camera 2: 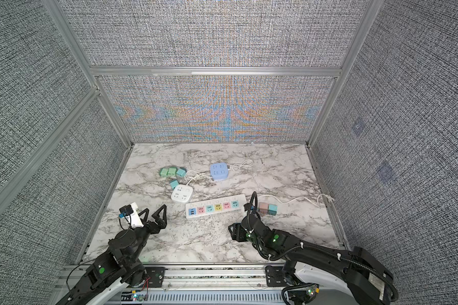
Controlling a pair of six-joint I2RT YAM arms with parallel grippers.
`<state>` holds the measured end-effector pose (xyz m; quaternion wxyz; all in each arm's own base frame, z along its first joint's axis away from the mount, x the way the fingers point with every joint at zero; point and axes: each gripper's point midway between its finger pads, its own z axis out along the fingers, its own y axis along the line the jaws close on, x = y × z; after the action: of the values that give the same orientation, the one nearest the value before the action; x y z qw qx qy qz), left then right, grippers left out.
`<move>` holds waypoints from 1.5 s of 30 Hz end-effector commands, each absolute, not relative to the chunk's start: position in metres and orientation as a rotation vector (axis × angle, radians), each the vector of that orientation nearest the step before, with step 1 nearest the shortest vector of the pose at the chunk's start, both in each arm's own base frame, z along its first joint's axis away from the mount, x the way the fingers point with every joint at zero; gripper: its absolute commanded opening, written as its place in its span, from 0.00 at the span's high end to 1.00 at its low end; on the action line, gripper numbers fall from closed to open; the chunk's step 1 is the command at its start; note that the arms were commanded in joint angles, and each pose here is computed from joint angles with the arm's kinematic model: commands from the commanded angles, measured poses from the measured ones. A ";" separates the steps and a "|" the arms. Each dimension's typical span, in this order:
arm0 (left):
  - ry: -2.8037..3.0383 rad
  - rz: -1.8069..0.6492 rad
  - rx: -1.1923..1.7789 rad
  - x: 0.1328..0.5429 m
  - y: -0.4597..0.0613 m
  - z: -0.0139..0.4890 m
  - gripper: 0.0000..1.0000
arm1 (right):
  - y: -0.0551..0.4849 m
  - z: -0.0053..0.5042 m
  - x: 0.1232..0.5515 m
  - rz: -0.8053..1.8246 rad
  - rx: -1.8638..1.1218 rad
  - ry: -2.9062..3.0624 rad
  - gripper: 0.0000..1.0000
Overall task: Insert plugs into power strip
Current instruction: Pick up the plug from the center of the table.
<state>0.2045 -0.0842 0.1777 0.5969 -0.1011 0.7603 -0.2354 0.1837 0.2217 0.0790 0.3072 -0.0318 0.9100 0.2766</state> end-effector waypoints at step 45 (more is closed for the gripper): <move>1.880 -0.514 -0.177 0.205 -0.095 0.151 0.01 | 0.150 0.036 0.214 0.294 -0.076 2.526 0.20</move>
<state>0.2043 -0.0940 0.1472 0.5561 -0.0732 0.8002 -0.2123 0.2100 0.1620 0.0383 0.2883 -0.0404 0.9451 0.1485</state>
